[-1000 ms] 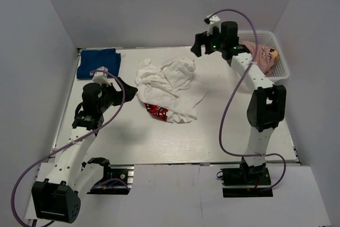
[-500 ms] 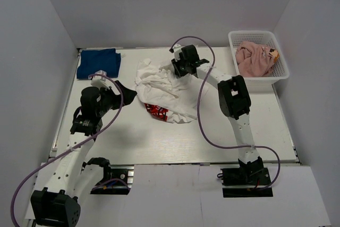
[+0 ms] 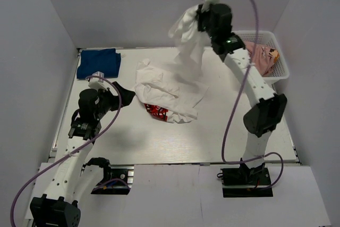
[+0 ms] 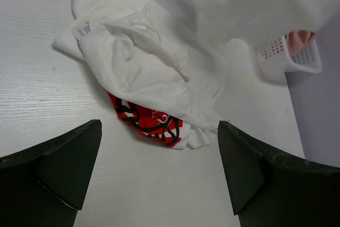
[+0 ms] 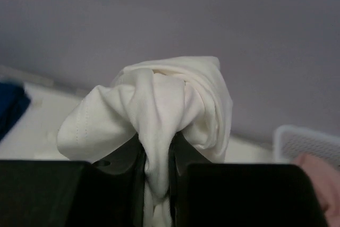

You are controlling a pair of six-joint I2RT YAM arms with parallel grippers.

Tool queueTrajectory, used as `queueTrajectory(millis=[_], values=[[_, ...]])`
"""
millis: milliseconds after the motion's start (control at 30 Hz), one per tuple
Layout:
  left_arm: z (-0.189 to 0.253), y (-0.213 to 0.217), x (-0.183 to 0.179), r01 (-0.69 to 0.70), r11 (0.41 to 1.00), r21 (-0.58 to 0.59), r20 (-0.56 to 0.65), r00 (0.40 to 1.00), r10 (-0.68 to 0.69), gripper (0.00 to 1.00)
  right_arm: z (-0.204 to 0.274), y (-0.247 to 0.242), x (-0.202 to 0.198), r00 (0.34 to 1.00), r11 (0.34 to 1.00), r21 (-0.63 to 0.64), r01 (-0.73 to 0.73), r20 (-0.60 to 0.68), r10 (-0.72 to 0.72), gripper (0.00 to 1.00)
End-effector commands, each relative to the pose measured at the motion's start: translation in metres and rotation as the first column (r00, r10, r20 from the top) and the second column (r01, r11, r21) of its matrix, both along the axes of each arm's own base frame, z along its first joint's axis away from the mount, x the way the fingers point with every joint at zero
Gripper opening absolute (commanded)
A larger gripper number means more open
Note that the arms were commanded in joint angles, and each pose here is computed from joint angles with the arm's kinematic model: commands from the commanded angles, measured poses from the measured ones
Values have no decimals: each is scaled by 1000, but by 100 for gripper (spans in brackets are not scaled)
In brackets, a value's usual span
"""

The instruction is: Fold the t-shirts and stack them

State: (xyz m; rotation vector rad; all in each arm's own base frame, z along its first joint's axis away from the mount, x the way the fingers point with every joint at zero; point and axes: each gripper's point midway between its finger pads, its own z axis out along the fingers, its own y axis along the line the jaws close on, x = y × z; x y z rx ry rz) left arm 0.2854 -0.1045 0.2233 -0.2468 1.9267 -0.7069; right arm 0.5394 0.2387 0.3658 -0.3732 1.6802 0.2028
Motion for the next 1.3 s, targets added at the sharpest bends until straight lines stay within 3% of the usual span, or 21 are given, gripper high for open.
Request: queueTrajectory(millis=[0,33,200,400,467,533,833,1033,1100,1167,1233,1267], values=[[7,6,1,-31,1000,-2,23,999,31,100,136,-91,-9,908,939,198,280,264,-326,0],[7,7,1,-41,999,1,23,999,41,100,156,-124,-10,862,909,219,355,300,-409,0],[9,10,3,-59,998,7,24,998,58,100,205,-198,-20,718,825,278,492,405,-566,0],[4,11,12,-67,998,13,5,998,67,100,213,-265,-19,601,741,201,640,470,-646,0],[-1,10,16,-67,998,16,-8,998,67,100,207,-292,-16,546,687,193,701,474,-691,0],[-4,11,20,-76,997,20,-15,997,76,100,193,-305,-8,556,685,158,711,471,-685,0],[-18,12,38,-97,995,34,-88,991,100,100,39,-356,53,659,673,-25,740,228,-716,0],[-25,12,52,-104,993,46,-118,987,109,100,-67,-382,75,655,651,-80,754,37,-754,0],[-36,10,56,-95,994,48,-147,984,101,100,-104,-377,75,671,673,-101,732,-63,-739,0],[-36,7,63,-84,996,42,-144,986,89,100,-148,-365,79,711,731,-126,671,-171,-682,9],[-41,6,72,-83,995,47,-169,982,90,100,-181,-339,82,776,823,-124,554,-280,-565,41],[-42,9,78,-111,991,68,-168,978,121,100,-182,-334,84,787,837,-117,534,-292,-543,69]])
